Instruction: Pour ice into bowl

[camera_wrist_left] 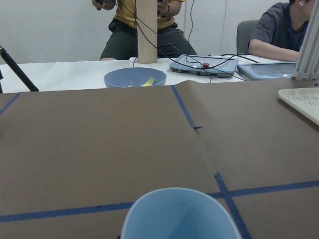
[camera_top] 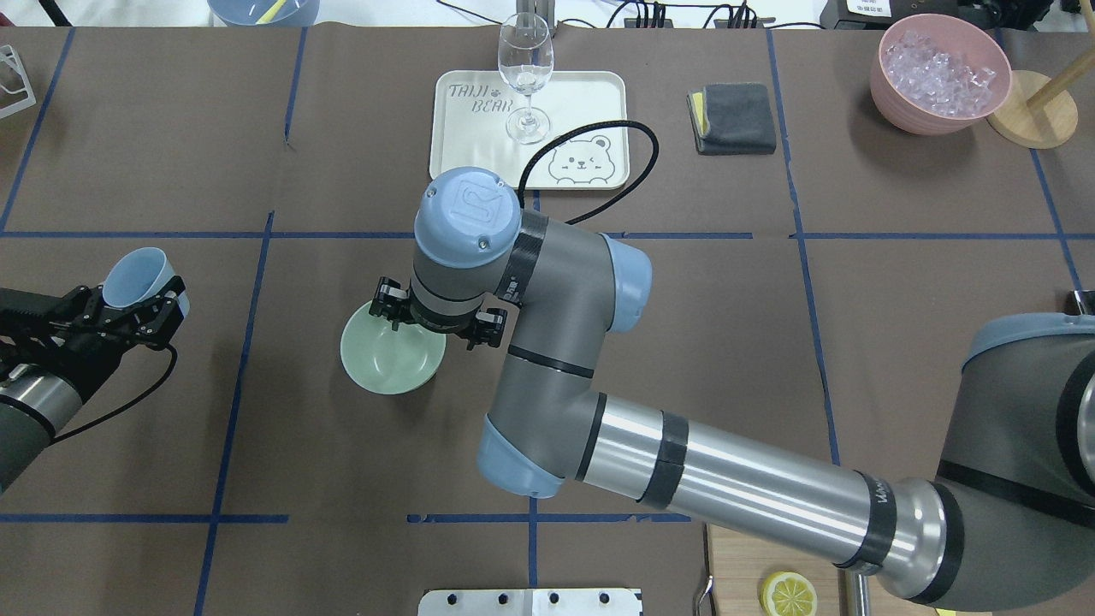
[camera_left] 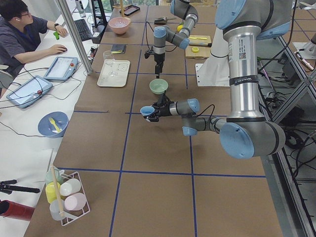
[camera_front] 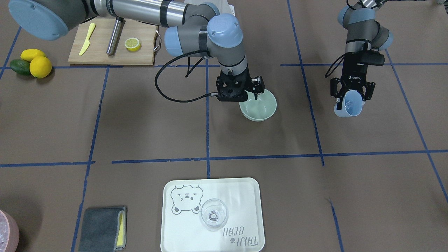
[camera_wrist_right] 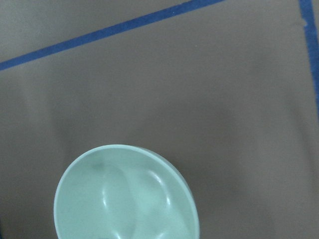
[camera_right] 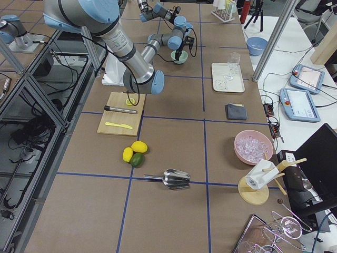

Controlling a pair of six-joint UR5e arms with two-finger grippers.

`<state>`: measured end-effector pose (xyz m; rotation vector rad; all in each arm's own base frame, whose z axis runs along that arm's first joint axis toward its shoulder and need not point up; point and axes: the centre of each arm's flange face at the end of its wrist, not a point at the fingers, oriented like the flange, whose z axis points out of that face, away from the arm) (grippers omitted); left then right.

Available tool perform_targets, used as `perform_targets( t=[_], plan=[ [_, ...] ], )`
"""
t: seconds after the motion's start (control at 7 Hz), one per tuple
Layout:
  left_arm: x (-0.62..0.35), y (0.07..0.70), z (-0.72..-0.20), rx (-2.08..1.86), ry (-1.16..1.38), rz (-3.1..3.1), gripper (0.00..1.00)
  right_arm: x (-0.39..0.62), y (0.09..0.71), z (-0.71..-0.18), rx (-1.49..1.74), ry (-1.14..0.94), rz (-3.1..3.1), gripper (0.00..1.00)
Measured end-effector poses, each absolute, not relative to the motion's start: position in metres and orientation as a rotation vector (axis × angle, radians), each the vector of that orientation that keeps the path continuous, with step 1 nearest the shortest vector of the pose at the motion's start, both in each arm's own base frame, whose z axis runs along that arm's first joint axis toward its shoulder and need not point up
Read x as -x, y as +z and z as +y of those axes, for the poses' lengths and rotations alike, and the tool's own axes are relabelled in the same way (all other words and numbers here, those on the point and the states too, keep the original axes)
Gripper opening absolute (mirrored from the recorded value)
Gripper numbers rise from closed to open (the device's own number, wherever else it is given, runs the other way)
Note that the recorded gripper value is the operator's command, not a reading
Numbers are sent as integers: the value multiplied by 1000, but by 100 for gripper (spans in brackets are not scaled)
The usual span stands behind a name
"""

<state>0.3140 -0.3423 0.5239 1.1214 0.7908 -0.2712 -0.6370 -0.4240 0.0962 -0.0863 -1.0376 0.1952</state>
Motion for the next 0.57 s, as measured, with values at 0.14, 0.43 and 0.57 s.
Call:
perform_targets(
  t=[0.14,0.43,0.57],
  plan=[
    [-316,510,-342,-1150,-198,769,0,602,111,-423,89,202,-1050,100],
    [-320,497,-342,-1199,-111,727,0,529,159,-426,88,226,-1061,100],
    [-325,483,-347,-1244,-147,696,0,503,178,-430,81,241,-1057,100]
  ],
)
